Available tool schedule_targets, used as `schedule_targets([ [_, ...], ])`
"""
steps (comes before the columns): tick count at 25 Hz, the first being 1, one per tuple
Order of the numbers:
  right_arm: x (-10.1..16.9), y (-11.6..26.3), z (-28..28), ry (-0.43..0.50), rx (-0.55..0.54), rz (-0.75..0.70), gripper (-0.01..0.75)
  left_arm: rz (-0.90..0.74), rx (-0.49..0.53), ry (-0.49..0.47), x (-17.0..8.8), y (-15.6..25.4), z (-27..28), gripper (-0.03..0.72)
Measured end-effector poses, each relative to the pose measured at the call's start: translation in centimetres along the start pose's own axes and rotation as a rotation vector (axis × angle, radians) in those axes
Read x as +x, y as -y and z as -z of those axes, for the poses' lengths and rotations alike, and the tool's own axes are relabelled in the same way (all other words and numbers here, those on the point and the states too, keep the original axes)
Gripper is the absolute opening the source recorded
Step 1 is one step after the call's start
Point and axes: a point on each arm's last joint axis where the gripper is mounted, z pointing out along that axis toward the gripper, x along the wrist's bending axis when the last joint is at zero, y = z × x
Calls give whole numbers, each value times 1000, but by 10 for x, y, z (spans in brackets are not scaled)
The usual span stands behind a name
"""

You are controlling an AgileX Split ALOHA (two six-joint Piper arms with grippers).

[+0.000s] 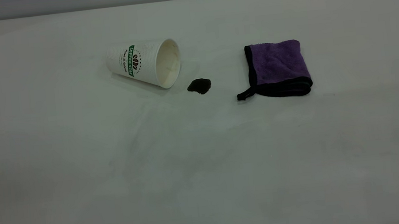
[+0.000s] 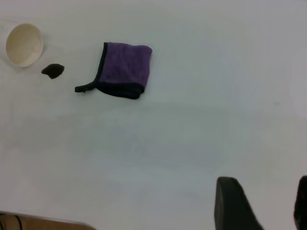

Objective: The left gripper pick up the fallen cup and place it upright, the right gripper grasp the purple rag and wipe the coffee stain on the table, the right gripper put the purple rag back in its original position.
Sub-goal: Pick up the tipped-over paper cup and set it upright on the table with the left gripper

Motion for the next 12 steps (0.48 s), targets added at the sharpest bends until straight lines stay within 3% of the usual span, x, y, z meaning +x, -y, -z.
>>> schedule_targets([
  [6, 0, 0, 0, 0, 0, 0, 346, 11, 147, 9, 3, -37, -9, 576],
  [12, 0, 0, 0, 0, 0, 0, 346, 22, 199, 46, 7, -89, -53, 589],
])
